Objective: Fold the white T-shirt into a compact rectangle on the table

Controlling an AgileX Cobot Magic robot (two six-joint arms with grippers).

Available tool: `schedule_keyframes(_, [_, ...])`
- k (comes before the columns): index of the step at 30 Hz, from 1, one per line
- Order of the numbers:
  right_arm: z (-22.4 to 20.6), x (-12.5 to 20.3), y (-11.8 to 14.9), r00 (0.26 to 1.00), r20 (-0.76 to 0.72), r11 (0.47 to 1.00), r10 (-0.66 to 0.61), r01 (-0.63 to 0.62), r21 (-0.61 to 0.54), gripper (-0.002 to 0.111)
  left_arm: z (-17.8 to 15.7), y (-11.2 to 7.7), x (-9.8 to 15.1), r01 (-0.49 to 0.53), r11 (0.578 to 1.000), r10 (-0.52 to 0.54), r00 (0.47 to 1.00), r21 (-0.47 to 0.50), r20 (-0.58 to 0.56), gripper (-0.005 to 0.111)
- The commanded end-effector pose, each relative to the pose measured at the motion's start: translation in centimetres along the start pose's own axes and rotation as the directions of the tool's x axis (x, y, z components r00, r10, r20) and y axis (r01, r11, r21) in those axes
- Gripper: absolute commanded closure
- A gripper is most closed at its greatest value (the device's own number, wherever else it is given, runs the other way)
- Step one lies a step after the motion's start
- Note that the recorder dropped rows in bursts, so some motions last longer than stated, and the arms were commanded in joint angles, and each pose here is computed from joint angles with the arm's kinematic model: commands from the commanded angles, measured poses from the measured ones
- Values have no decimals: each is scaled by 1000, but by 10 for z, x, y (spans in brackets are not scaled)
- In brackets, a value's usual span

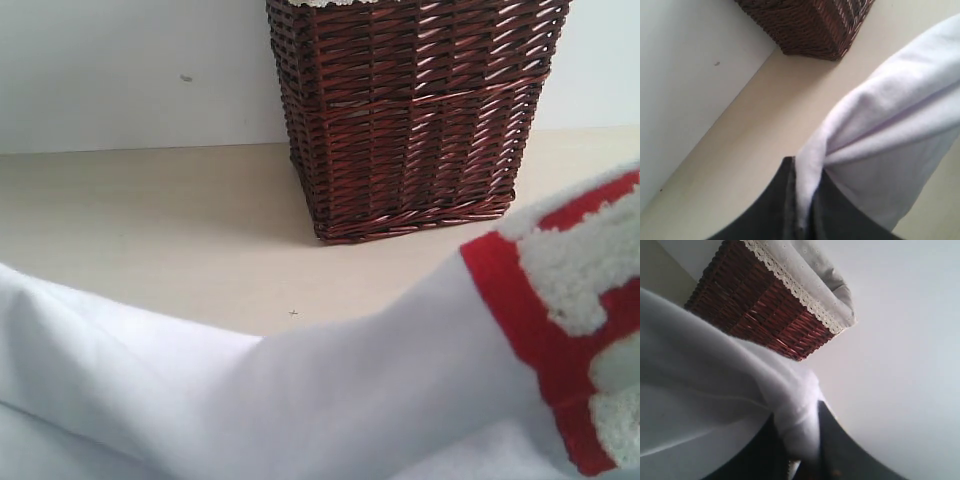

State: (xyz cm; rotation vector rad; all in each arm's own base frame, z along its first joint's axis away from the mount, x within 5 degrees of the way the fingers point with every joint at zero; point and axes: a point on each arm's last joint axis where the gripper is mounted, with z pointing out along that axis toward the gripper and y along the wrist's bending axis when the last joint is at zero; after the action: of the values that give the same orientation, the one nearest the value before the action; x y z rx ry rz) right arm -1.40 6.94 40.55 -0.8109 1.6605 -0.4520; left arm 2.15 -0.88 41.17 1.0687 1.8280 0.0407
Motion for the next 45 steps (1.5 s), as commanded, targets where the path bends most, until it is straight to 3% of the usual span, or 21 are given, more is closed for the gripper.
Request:
schedule_keyframes(1, [-1,-1,3,998,26,998,64,-65,22,108,23,-13,14,50,996,-46,997,74,-62,107])
schedule_keyframes(6, [27,31,12,992,-63,991,111,-115,-66,108,75,-37,47,71,978,-19,966,196,-257,107])
schedule_keyframes(12, [66,78,30,990,-113,963,-87,55,-263,108,127,-44,56,53,974,13,956,218,-292,107])
schedule_keyframes(15, [83,98,36,987,-156,947,-44,-8,-321,108,150,-47,59,39,964,57,936,264,-348,107])
schedule_keyframes(21, [109,119,29,977,-208,950,56,-116,-289,108,196,-46,55,22,958,88,926,286,-368,107])
schedule_keyframes(24, [120,123,20,979,-191,962,64,-112,-248,108,212,-45,53,3,961,96,934,277,-344,107])
schedule_keyframes(33, [153,139,6,955,-226,929,190,-249,-272,108,249,-45,50,49,973,25,950,227,-313,107])
schedule_keyframes(37, [169,155,-1,927,-296,918,229,-307,-250,108,258,-40,53,141,975,-79,941,170,-329,107])
schedule_keyframes(41, [184,172,-12,894,-359,930,268,-337,-145,108,267,-22,60,265,963,-238,921,47,-307,107])
schedule_keyframes(45, [196,187,-18,861,-407,928,306,-364,-73,108,273,-8,74,307,951,-295,893,-17,-340,107])
